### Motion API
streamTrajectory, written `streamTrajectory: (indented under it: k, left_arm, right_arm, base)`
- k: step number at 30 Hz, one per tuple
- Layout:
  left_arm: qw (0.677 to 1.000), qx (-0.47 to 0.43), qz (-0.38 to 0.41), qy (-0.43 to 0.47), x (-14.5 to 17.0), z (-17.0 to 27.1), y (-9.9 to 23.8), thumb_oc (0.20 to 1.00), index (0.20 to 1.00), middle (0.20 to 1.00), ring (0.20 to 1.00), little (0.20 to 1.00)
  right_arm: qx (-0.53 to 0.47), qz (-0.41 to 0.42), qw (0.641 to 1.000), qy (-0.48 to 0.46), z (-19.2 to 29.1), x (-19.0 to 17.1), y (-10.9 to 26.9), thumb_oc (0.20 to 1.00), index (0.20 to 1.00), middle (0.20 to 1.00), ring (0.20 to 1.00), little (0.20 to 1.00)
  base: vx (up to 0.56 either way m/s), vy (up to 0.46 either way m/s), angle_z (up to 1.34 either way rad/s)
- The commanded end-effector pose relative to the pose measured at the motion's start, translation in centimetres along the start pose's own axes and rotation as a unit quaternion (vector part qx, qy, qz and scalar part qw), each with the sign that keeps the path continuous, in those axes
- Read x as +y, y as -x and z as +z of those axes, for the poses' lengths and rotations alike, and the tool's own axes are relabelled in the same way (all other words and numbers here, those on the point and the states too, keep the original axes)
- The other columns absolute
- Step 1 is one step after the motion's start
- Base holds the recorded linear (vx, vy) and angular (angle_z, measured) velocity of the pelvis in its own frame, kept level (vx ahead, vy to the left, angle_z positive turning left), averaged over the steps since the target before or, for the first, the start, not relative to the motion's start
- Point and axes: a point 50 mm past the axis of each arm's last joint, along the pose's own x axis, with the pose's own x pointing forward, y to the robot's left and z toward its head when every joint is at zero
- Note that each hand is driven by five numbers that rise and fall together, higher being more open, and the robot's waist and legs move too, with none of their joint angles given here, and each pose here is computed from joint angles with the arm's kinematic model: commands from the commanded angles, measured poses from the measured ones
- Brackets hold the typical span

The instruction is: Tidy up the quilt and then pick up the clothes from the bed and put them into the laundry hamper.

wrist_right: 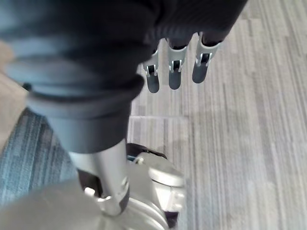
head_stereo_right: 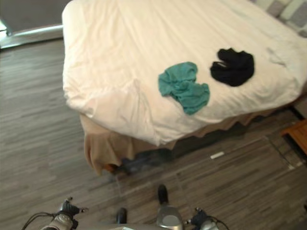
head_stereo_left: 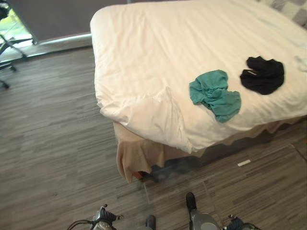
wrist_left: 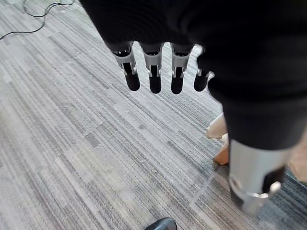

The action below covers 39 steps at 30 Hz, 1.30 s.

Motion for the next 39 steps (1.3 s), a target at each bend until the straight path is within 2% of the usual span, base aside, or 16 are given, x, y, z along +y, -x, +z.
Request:
streamTrajectory:
  k: [1,3,5,6,7,8,9,10,11,13,20,25,31,32,33,39]
  left_arm:
    - [0.990,-0.055,0.082,0.097,3.8,3.2,-0.5,1.000,1.000,1.000,1.000,1.000]
    - [0.981,-0.079,0.118,0.129,5.3,4.2,-0.4,1.000,1.000,1.000,1.000,1.000]
    - [0.949,-0.169,0.205,0.172,10.4,5.8,1.0,1.000,1.000,1.000,1.000,1.000]
    - [0.929,-0.221,0.264,0.138,13.6,7.0,2.3,1.000,1.000,1.000,1.000,1.000]
    - [0.929,-0.221,0.264,0.138,13.6,7.0,2.3,1.000,1.000,1.000,1.000,1.000]
    - [0.894,-0.297,0.322,0.091,17.2,9.7,4.5,1.000,1.000,1.000,1.000,1.000]
    - [0.894,-0.297,0.322,0.090,17.2,9.7,4.6,1.000,1.000,1.000,1.000,1.000]
    - [0.854,-0.365,0.371,0.029,19.7,12.7,7.1,1.000,1.000,1.000,1.000,1.000]
    - [0.853,-0.365,0.371,0.028,19.7,12.7,7.1,1.000,1.000,1.000,1.000,1.000]
    - [0.795,-0.447,0.408,-0.022,21.4,17.8,10.5,1.000,1.000,1.000,1.000,1.000]
    - [0.694,-0.515,0.463,-0.196,22.1,29.8,16.1,1.000,1.000,1.000,1.000,1.000]
    - [0.661,-0.490,0.492,-0.285,22.5,35.4,18.9,1.000,1.000,1.000,1.000,1.000]
    - [0.683,-0.420,0.483,-0.351,22.5,37.3,18.4,1.000,1.000,1.000,1.000,1.000]
    - [0.691,-0.405,0.472,-0.368,22.1,37.1,17.7,0.702,0.702,0.702,0.702,0.702]
    - [0.702,-0.391,0.455,-0.384,21.6,36.9,16.9,0.200,0.200,0.200,0.200,0.200]
    - [0.768,-0.286,0.369,-0.439,19.3,32.0,10.2,0.200,0.200,0.200,0.200,0.200]
  right_arm:
    - [0.008,-0.045,0.999,0.019,-1.2,-2.6,0.0,1.000,1.000,1.000,1.000,1.000]
    - [0.011,-0.057,0.998,0.011,-1.8,-2.9,0.1,1.000,1.000,1.000,1.000,1.000]
    - [0.027,-0.068,0.997,-0.003,-4.2,-3.0,0.8,1.000,1.000,1.000,1.000,1.000]
    - [0.023,-0.074,0.997,-0.013,-4.4,-3.2,1.0,1.000,1.000,1.000,1.000,1.000]
    - [0.023,-0.074,0.997,-0.012,-4.4,-3.2,1.0,1.000,1.000,1.000,1.000,1.000]
    - [0.031,-0.074,0.996,-0.025,-5.3,-3.1,1.2,1.000,1.000,1.000,1.000,1.000]
    - [0.031,-0.074,0.996,-0.025,-5.3,-3.0,1.2,1.000,1.000,1.000,1.000,1.000]
    - [0.043,-0.065,0.997,-0.025,-6.2,-2.5,1.5,1.000,1.000,1.000,1.000,1.000]
    - [0.042,-0.065,0.997,-0.026,-6.2,-2.5,1.5,1.000,1.000,1.000,1.000,1.000]
    - [0.046,-0.062,0.996,-0.035,-5.9,-2.3,1.3,1.000,1.000,1.000,1.000,1.000]
    - [0.019,-0.058,0.998,-0.025,-3.9,-2.9,0.7,1.000,1.000,1.000,1.000,1.000]
    - [-0.001,-0.069,0.997,-0.027,-2.9,-3.4,0.5,1.000,1.000,1.000,1.000,1.000]
    - [-0.009,-0.068,0.997,-0.032,-2.5,-3.1,0.5,1.000,1.000,1.000,1.000,1.000]
    - [-0.006,-0.066,0.997,-0.034,-2.7,-3.0,0.5,1.000,1.000,1.000,1.000,1.000]
    - [-0.003,-0.064,0.997,-0.037,-2.8,-2.9,0.5,1.000,1.000,1.000,1.000,1.000]
    - [-0.008,-0.102,0.992,-0.080,-2.2,-5.3,0.4,1.000,1.000,1.000,1.000,1.000]
  base:
    - [0.01,-0.104,0.86]
    - [-0.01,-0.106,1.10]
    - [0.04,-0.074,0.82]
    - [0.05,0.010,0.78]
    - [0.04,0.011,0.38]
    - [0.00,0.000,0.00]
    - [0.04,0.024,0.13]
    - [0.02,0.018,0.14]
    - [0.03,0.030,0.10]
    - [-0.01,0.044,-0.09]
    - [-0.09,0.056,-0.30]
    - [-0.08,0.065,-0.52]
    - [-0.03,0.014,-0.50]
    - [0.02,0.008,-0.28]
    - [0.03,0.012,-0.20]
    - [0.01,0.004,-0.04]
